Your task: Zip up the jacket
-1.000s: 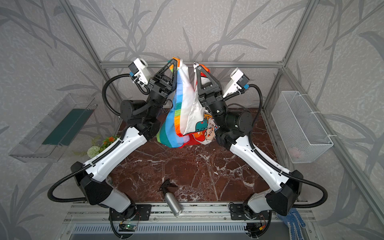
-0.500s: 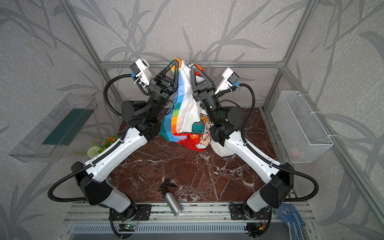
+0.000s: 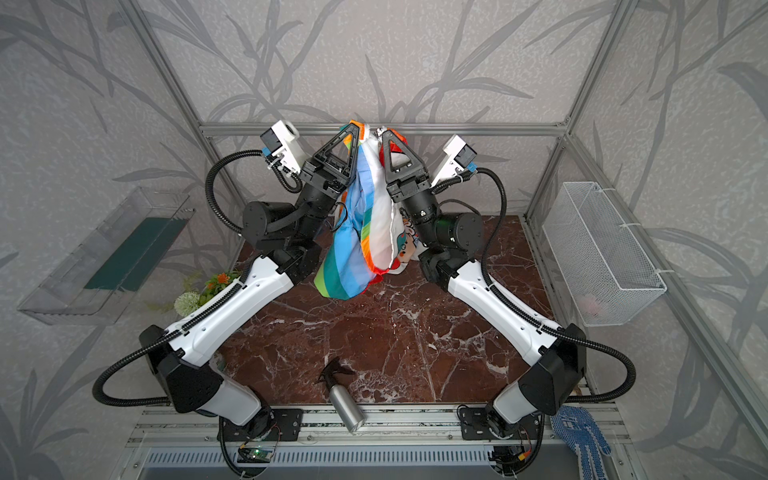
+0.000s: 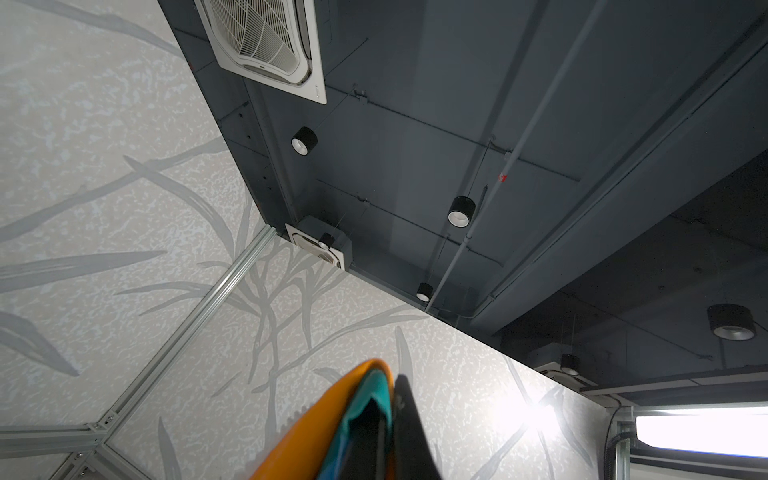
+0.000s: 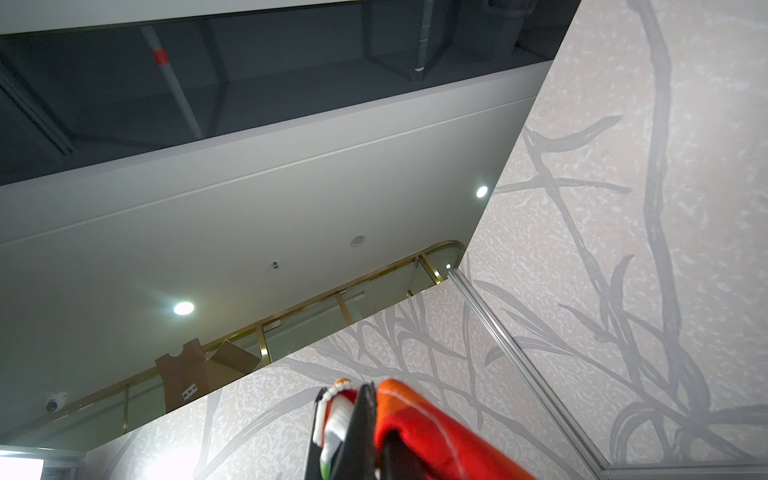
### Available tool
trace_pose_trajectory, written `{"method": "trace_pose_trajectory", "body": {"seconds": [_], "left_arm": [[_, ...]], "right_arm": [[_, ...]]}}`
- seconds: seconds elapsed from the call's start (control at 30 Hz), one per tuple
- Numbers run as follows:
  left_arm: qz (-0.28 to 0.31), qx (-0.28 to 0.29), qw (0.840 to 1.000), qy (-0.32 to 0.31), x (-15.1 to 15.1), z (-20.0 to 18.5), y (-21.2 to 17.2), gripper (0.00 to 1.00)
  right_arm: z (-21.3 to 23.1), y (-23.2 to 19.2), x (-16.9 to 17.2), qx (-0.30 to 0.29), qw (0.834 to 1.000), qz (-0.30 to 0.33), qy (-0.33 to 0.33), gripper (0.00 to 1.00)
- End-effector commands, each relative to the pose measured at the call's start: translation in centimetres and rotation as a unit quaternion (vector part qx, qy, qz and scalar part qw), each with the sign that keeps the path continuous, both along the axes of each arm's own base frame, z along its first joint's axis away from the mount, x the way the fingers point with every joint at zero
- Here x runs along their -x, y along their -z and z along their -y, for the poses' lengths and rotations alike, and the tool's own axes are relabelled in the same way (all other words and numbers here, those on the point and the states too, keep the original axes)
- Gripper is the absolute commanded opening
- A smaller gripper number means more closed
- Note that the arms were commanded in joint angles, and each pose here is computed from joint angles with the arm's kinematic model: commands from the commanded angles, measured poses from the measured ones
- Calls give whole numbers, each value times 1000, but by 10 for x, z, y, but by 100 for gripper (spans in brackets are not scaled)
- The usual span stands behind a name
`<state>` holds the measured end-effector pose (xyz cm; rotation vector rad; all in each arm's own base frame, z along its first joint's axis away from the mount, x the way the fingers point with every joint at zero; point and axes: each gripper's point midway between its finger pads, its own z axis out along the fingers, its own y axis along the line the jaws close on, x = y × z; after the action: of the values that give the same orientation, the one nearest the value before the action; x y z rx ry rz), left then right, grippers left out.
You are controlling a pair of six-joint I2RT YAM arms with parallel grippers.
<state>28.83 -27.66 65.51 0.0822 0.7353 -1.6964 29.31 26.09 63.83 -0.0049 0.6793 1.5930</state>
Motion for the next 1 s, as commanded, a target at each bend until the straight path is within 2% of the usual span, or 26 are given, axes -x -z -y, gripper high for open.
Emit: {"method": "trace_pose_trajectory", "body": {"seconds": [0.0,0.2,0.47,0.57,0.63,0.77,0.83,0.9,0.97], "left_arm": [[37,26,999,-7,19,-17,-24,0],[42,29,999,-10,19,-18,-27,0],[49,17,998,-28,18,-19,-30,0],[57,6,998,-39,19,-21,-35,0],[60,4,997,-42,17,-23,-37,0],[58,-4,997,-46,11,-24,-38,0],[57,-6,997,-45,10,-24,-39,0],[56,-6,998,-41,9,-22,-40,0],[54,-6,998,-35,6,-20,-40,0]], "right_arm": [[15,-18,30,-16,999,37,-15,0],[15,-11,29,-24,999,27,-29,0],[17,-17,43,-20,998,54,-38,0],[23,-25,58,-12,996,76,-35,0],[31,-40,80,-9,993,116,-31,0],[51,-72,141,28,977,212,3,0],[54,-76,162,60,967,242,47,0],[58,-74,163,64,965,241,78,0],[49,-67,145,68,970,219,84,0]]}}
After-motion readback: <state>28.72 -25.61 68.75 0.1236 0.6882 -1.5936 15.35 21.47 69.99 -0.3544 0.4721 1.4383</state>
